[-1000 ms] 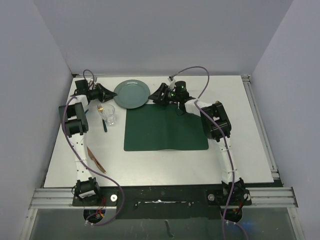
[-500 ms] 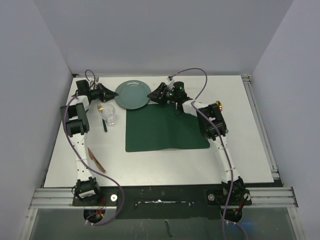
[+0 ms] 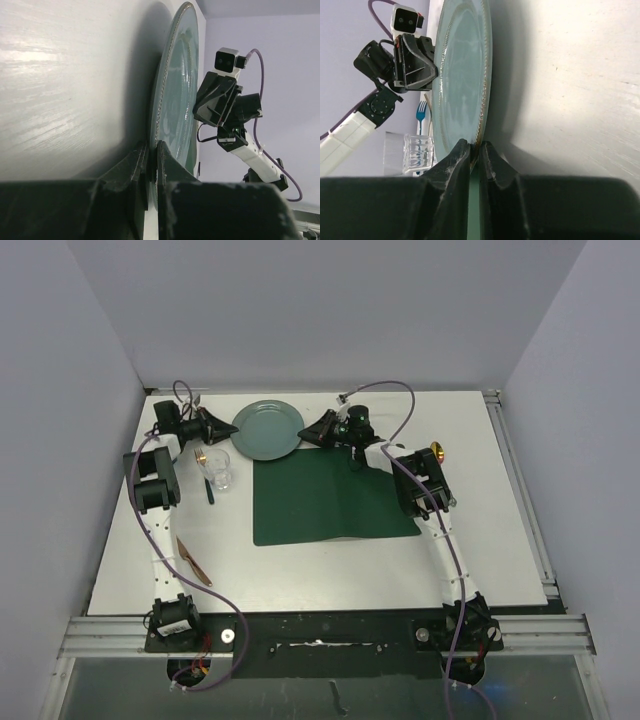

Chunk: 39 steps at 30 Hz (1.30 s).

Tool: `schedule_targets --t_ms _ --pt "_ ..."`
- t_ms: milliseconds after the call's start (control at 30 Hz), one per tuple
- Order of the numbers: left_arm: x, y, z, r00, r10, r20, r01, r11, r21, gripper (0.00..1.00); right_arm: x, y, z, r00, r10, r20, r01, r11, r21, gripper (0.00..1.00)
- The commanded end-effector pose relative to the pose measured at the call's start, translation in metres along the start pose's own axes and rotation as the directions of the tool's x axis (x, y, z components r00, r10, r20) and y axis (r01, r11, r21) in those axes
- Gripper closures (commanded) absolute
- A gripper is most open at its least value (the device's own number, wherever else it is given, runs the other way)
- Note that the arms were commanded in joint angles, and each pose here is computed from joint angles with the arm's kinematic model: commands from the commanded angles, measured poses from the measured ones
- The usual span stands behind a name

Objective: Set the dinner table for one person
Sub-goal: Pick up the plate at the center of the board.

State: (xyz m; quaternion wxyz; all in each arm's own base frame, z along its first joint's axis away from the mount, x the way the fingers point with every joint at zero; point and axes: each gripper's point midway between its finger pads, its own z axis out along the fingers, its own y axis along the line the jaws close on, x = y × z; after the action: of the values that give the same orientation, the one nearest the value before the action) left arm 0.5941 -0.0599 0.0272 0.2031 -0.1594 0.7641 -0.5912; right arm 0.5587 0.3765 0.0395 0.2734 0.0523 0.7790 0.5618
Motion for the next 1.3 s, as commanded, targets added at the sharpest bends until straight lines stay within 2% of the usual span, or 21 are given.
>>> schedule_targets --t_ms 0,400,567,700,900,1267 --pt "0.029 0.014 0.023 0.996 0.013 -0.084 -0.01 0.999 0.045 1.0 -0.008 0.017 0.006 0.999 -0.043 0.02 0.044 0.997 -0.063 1.0" --pt "0.019 -0.005 0.021 0.997 0.056 -0.051 -0.053 0.997 0.058 1.0 -0.016 0.029 0.002 0.996 -0.086 0.038 0.088 0.994 -0.068 1.0" --pt "0.016 -0.027 0.02 0.996 0.083 -0.037 -0.078 0.991 0.111 1.0 -0.018 0.045 0.002 0.993 -0.112 0.042 0.116 0.988 -0.1 1.0" --pt "0.017 -0.056 0.02 0.997 0.073 -0.034 -0.065 0.978 0.2 1.0 -0.02 0.059 0.001 0.99 -0.134 0.046 0.139 0.983 -0.122 1.0" --pt "0.022 -0.097 0.015 0.991 0.128 -0.04 -0.109 0.944 0.313 1.0 -0.023 0.082 -0.001 0.983 -0.175 0.055 0.181 0.972 -0.151 1.0" --pt "0.023 -0.129 0.01 0.982 0.184 -0.043 -0.159 0.928 0.337 1.0 -0.019 0.104 -0.002 0.977 -0.208 0.048 0.213 0.961 -0.176 1.0"
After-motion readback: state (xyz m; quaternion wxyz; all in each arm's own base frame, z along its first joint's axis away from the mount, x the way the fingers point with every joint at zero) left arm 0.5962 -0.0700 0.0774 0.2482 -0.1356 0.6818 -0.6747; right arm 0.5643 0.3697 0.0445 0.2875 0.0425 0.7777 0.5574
